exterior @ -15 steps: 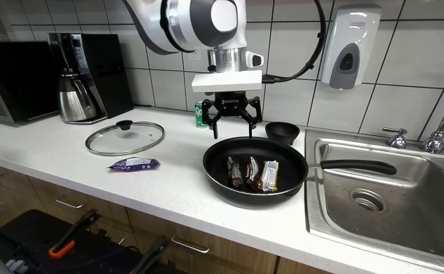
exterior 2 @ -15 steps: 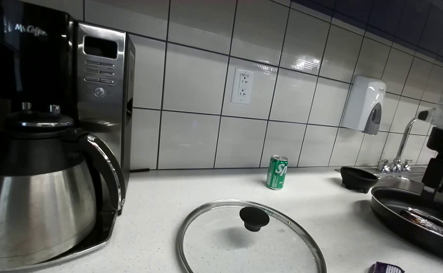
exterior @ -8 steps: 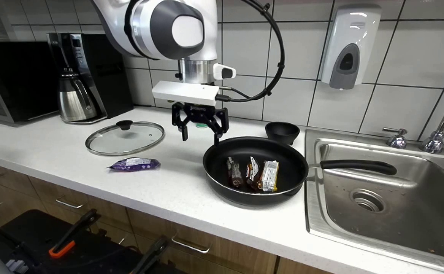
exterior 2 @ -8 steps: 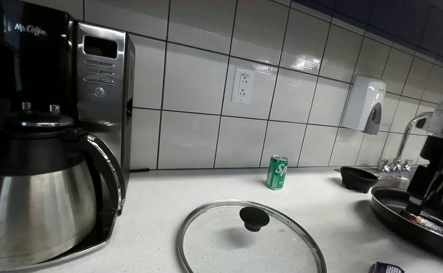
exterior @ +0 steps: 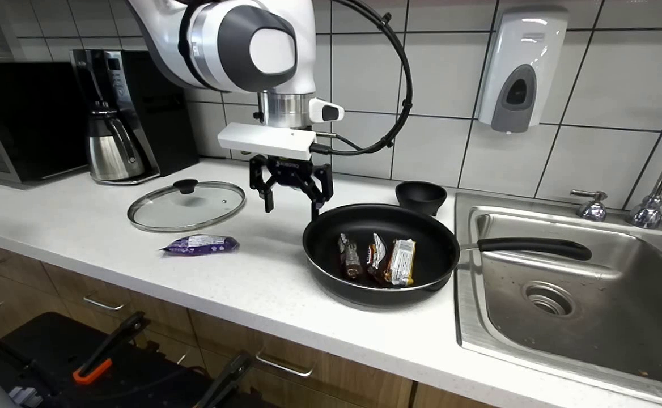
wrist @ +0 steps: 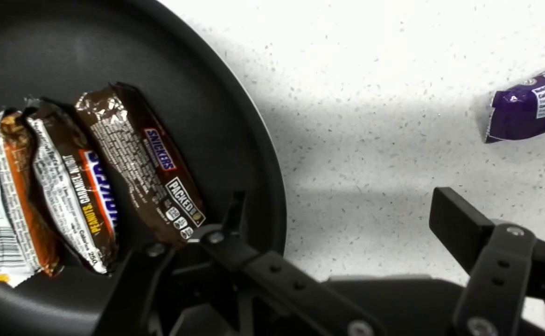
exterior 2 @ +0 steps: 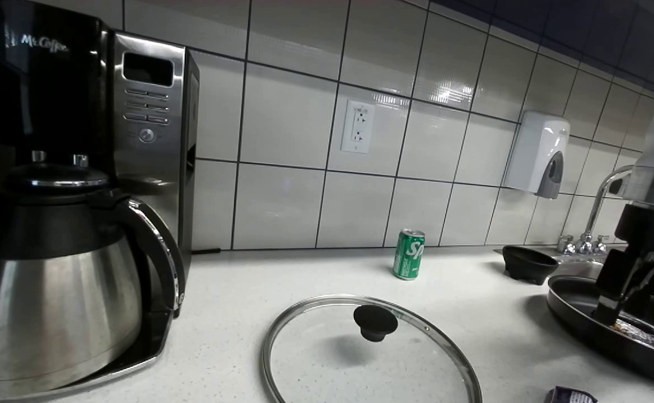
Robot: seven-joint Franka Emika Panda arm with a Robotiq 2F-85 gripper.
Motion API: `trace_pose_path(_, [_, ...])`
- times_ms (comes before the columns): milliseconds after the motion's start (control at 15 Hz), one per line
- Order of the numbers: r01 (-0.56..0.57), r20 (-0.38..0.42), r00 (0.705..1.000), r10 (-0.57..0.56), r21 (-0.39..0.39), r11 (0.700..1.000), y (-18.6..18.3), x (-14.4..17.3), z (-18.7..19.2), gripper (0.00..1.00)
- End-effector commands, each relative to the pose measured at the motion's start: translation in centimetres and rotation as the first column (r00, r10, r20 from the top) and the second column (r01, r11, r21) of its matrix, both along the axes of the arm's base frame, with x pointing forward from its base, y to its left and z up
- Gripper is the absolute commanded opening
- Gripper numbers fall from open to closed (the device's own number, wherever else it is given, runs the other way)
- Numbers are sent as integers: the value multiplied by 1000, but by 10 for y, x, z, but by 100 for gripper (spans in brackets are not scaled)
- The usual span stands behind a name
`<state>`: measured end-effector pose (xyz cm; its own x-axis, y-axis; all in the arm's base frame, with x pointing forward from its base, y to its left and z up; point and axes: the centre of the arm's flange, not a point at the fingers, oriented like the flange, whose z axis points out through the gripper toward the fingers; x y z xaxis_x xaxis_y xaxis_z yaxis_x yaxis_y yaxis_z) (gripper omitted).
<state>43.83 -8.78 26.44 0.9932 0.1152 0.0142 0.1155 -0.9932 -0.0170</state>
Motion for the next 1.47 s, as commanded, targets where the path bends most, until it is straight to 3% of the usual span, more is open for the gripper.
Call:
trace_pose_path(0, [1,0,1000,-1,0,1000,0,0,0,100])
trace_pose_path(200, [11,-3,1000,-11,15,1000,4,2,3,100])
trace_pose_path(533, [161,-30,987,-158,113,980,46,6,11,100])
trace_pose_path(667, [231,-39,973,-228,101,968,69,8,8,100])
trace_pose_path(1133, [401,-198,901,-387,35,916,130,0,1,100])
trace_pose_path(1200, [358,-158,925,-347,53,932,118,-3,-7,100])
trace_pose_path(1400, [378,-179,914,-365,42,925,125,-5,-8,100])
